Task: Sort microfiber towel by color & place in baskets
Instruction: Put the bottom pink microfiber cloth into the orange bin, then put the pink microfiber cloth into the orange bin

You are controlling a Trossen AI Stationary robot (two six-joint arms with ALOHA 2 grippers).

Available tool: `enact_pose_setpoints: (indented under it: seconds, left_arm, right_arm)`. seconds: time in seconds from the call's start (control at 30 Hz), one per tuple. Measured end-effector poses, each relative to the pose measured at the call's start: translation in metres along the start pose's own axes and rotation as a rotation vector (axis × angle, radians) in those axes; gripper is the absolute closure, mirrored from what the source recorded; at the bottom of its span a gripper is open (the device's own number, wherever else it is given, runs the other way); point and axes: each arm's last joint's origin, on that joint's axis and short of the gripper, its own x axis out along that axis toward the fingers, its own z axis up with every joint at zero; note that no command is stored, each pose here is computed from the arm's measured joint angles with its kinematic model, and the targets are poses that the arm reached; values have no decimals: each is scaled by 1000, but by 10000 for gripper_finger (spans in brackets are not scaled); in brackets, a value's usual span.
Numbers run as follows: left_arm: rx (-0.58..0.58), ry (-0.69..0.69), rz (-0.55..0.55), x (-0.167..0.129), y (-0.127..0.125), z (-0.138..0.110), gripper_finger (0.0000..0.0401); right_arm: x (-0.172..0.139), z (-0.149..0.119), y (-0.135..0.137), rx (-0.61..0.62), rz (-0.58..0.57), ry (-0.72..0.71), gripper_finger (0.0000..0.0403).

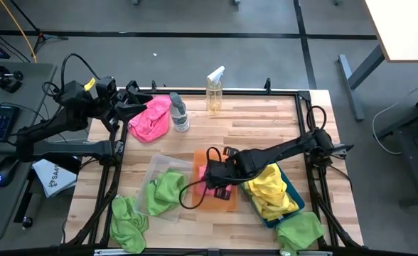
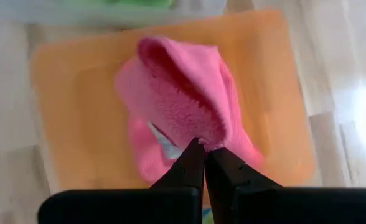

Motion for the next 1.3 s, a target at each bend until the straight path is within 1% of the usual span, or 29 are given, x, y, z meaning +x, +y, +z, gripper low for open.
enact_pose_setpoints:
  seconds: [0.07,0.13,0.23,0.3,0.4,0.47,0.53,0.6,0.7,0.87,0.97,1.07,1.17,1.2,1.23,1.3]
  left_arm:
    - [15,6,3,-1,0,0,213]
    - [15,12,6,-1,0,-1,213]
    - [11,26,15,-1,1,-2,213]
    - [7,37,21,-1,2,-4,213]
    - [11,69,37,-1,3,-7,213]
    - [12,90,49,-1,5,-9,213]
    - [9,101,57,-1,5,-10,213]
    - [5,112,63,0,6,-11,213]
    - [1,121,69,0,7,-12,213]
    - [-2,131,75,-1,7,-13,213]
    - [-9,149,91,-1,9,-15,213]
    - [-21,184,113,1,12,-20,213]
    - [-57,256,156,1,16,-28,213]
    - [-83,293,190,1,19,-32,213]
    - [-118,334,246,0,22,-38,213]
    - [-181,447,420,-5,31,-53,213]
  right_arm:
    - [9,-3,1,-23,55,29,403]
    - [25,-7,2,-25,98,51,403]
    - [49,-13,4,13,133,29,403]
    - [61,-16,7,42,177,13,403]
    - [69,-17,8,74,234,3,400]
    - [69,-17,7,77,238,14,391]
    - [66,-17,3,66,227,45,371]
    - [63,-14,1,50,232,46,341]
    - [53,-8,-3,38,228,58,283]
    - [29,2,-7,-68,219,49,179]
    - [13,9,-8,-109,244,31,131]
    - [1,10,-12,-133,221,49,104]
    - [-6,4,-20,-133,128,99,97]
    - [-8,2,-22,-129,95,113,97]
    - [-12,-1,-25,-121,69,114,96]
    - [-21,-9,-32,-97,23,123,96]
